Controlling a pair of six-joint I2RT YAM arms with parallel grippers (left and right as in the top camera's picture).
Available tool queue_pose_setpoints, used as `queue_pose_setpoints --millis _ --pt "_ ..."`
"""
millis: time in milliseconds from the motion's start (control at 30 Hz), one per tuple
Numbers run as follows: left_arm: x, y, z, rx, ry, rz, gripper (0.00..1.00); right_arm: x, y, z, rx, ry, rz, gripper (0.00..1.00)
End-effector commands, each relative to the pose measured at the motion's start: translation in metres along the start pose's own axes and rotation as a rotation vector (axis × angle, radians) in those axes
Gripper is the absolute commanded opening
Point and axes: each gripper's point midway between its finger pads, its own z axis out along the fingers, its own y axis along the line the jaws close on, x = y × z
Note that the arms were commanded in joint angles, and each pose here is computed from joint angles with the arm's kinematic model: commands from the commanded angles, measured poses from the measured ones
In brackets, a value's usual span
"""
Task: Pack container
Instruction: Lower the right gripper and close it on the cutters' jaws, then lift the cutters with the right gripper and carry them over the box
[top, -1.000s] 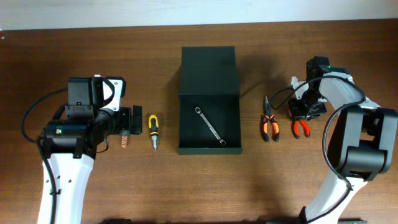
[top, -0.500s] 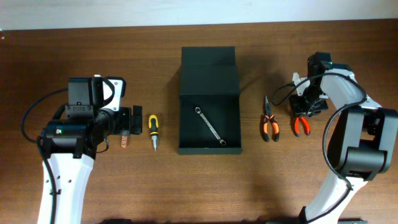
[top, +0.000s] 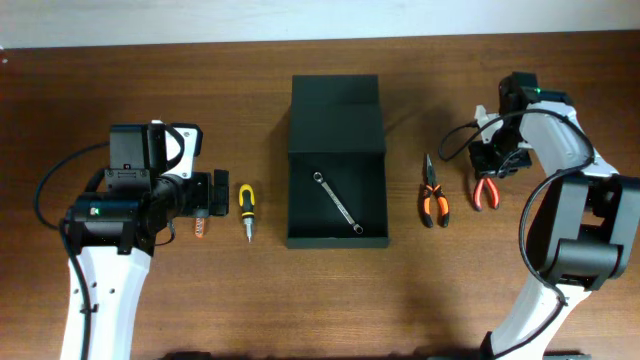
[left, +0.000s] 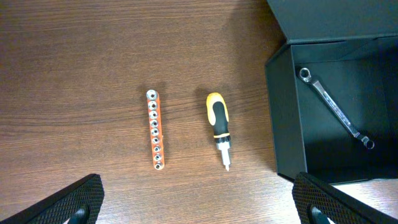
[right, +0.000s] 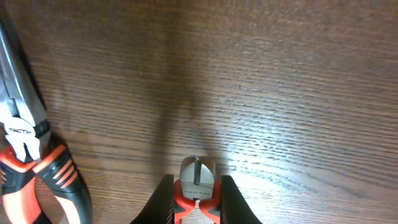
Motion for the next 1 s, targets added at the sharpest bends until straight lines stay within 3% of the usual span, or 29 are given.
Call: queue_pose_setpoints --millis 0,467,733,967 --pt "-0.004 0.002 -0.004 -0.009 -0.012 -0.007 0.99 -0.007 0.003 -0.004 -0.002 -0.015 0.002 0.13" --pt "-0.004 0.002 -0.004 -0.009 -0.008 -0.007 0.99 -0.011 0.003 -0.011 -0.004 -0.025 0.027 0.08" --pt "-0.004 0.002 -0.004 -0.009 -0.009 -0.006 0.99 -0.047 0.000 -0.074 -0.007 -0.147 0.029 0.04" --pt "-0.004 0.002 -0.004 -0.009 -0.009 -0.006 0.99 -0.079 0.035 -0.147 -0.037 -0.301 -0.047 0.04"
